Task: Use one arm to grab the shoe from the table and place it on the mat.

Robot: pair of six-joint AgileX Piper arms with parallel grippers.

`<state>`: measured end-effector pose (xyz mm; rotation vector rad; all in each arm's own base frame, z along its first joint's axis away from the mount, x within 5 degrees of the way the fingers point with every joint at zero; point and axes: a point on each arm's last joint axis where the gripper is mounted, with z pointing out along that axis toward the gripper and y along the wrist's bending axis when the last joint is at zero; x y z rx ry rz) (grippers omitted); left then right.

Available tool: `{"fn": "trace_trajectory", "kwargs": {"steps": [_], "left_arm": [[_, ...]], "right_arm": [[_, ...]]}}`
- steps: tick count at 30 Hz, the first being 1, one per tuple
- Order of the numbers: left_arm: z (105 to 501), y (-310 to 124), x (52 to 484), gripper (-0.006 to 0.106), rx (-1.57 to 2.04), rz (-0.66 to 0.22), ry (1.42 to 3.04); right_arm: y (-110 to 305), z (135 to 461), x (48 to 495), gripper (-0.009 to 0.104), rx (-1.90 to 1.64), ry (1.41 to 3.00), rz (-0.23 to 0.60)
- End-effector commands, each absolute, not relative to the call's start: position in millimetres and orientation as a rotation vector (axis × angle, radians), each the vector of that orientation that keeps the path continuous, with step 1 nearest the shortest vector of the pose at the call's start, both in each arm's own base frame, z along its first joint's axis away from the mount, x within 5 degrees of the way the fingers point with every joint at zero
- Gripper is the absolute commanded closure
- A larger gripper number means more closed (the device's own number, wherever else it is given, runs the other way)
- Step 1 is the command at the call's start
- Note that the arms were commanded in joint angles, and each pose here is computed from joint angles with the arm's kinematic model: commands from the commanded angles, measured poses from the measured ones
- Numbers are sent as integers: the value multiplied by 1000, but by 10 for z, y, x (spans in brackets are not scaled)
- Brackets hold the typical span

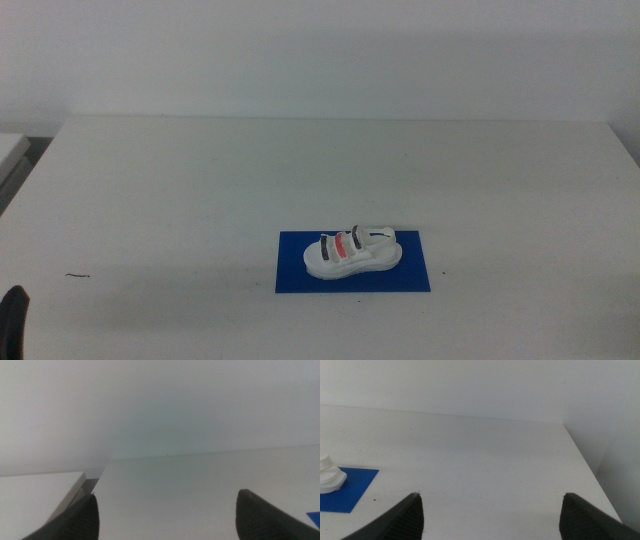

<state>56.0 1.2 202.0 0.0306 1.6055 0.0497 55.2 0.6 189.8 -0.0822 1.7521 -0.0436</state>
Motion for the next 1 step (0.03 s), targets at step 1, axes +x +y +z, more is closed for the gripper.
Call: {"fn": "trace_trajectory", "kwargs": {"steps": [1], "left_arm": [[2027, 10, 564, 7, 28, 44, 1598]], "right_arm": [[2, 1891, 550, 23, -81, 1748, -53]]}}
